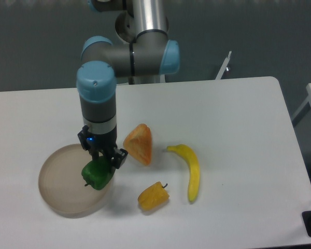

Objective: Place the green pepper on the plate
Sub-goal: 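Carry the green pepper across the table toward the beige plate, then lower the green pepper onto the plate's center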

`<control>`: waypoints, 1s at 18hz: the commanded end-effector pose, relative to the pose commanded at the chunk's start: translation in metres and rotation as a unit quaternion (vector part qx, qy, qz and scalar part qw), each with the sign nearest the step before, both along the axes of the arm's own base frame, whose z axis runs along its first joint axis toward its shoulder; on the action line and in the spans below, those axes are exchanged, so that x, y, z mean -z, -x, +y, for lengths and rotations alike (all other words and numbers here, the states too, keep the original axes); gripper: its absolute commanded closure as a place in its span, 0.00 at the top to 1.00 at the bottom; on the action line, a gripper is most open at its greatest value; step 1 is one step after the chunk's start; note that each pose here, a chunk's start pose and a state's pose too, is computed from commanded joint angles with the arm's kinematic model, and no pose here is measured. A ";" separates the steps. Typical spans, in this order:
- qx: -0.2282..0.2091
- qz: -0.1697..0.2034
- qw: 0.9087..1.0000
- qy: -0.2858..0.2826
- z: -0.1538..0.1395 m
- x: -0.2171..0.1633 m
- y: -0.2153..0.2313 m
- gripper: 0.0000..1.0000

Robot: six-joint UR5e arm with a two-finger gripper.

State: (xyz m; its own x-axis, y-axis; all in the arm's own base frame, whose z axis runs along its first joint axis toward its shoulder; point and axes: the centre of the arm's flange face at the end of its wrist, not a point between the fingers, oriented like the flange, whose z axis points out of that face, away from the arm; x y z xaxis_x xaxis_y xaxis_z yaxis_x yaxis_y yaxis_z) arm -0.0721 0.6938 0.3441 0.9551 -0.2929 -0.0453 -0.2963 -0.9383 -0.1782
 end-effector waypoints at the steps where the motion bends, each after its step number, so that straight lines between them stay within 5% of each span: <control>1: 0.001 -0.001 1.000 0.003 0.001 0.004 -0.002 0.37; 18: 0.000 0.021 0.999 0.043 0.007 0.050 -0.045 0.37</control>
State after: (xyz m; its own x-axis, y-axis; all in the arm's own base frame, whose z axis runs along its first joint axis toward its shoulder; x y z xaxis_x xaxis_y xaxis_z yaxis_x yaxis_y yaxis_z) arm -0.0270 0.7004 0.2936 0.9529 -0.2971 -0.0609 -0.3016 -0.9497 -0.0850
